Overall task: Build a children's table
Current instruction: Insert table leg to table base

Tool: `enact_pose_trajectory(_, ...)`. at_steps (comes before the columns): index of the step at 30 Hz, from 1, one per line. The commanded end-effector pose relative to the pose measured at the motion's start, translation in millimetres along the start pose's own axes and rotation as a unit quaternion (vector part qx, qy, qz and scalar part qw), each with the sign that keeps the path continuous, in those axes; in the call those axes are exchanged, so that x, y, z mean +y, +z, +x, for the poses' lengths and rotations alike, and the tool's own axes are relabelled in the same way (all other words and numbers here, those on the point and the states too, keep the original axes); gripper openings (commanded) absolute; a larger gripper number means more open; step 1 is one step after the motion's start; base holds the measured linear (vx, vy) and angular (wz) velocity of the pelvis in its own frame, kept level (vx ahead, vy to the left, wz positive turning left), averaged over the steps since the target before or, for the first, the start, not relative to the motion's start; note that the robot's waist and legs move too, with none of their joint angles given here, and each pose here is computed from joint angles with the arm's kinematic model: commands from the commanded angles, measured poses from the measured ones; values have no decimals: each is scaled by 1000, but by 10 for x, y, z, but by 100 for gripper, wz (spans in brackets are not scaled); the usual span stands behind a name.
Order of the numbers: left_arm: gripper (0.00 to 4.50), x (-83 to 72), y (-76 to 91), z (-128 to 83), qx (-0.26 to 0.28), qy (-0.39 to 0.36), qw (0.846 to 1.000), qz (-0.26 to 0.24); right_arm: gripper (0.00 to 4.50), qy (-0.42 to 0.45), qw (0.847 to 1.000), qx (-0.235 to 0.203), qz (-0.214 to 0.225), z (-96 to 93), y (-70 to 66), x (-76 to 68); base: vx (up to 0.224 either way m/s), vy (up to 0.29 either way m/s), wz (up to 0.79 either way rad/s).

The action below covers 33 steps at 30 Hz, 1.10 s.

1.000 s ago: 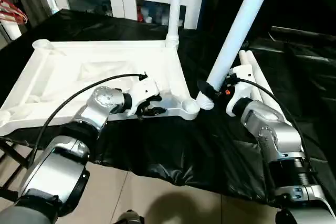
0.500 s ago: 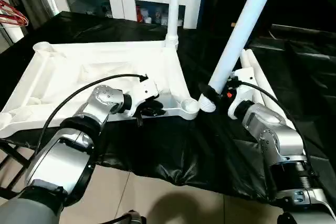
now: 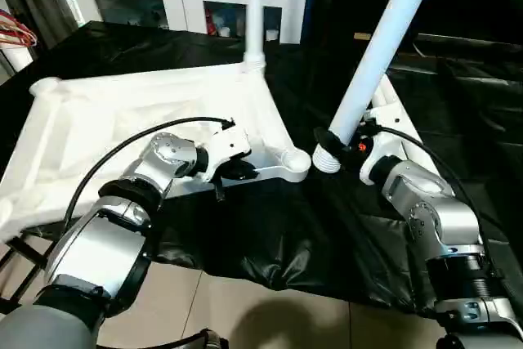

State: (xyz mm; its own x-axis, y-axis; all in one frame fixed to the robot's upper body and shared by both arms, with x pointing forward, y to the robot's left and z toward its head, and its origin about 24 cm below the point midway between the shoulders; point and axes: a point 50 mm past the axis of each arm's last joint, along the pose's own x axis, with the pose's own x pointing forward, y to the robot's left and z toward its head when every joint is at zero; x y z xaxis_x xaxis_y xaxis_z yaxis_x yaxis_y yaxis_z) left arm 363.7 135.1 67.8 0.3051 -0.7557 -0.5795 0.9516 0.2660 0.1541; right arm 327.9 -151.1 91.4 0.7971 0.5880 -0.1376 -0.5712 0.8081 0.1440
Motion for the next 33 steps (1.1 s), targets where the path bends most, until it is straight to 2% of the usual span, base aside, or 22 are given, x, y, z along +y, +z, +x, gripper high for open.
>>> enact_pose_trajectory(1,0,-66,-11,15,-17,-37,999,-18,191,56,998,6,-10,-8,60,103,0,0,0)
enact_pose_trajectory(7,0,-256,-22,121,-32,-80,996,-10,191,88,996,27,-21,1,21,149,0,0,0)
enact_pose_trajectory(11,0,-341,-25,180,-35,-60,998,-4,191,92,995,40,-25,52,-18,151,0,0,0)
enact_pose_trajectory(13,0,-349,-35,191,-35,-52,998,-3,191,96,994,46,-25,66,-31,157,0,0,0)
enact_pose_trajectory(15,0,-382,-69,191,-29,-31,999,2,191,98,992,72,-36,101,-94,158,0,0,0)
enact_pose_trajectory(27,0,-388,-48,162,-33,-29,999,-4,191,67,995,70,-36,108,-104,53,0,0,0)
enact_pose_trajectory(29,45,-383,-45,164,-35,-28,999,-9,191,66,995,70,-35,109,-104,50,0,0,0)
enact_pose_trajectory(32,59,-365,-49,160,-35,-27,999,-13,191,58,996,66,-31,111,-109,28,0,0,0)
enact_pose_trajectory(33,77,-358,-62,158,-30,-25,999,-11,191,55,996,64,-30,111,-111,22,0,0,0)
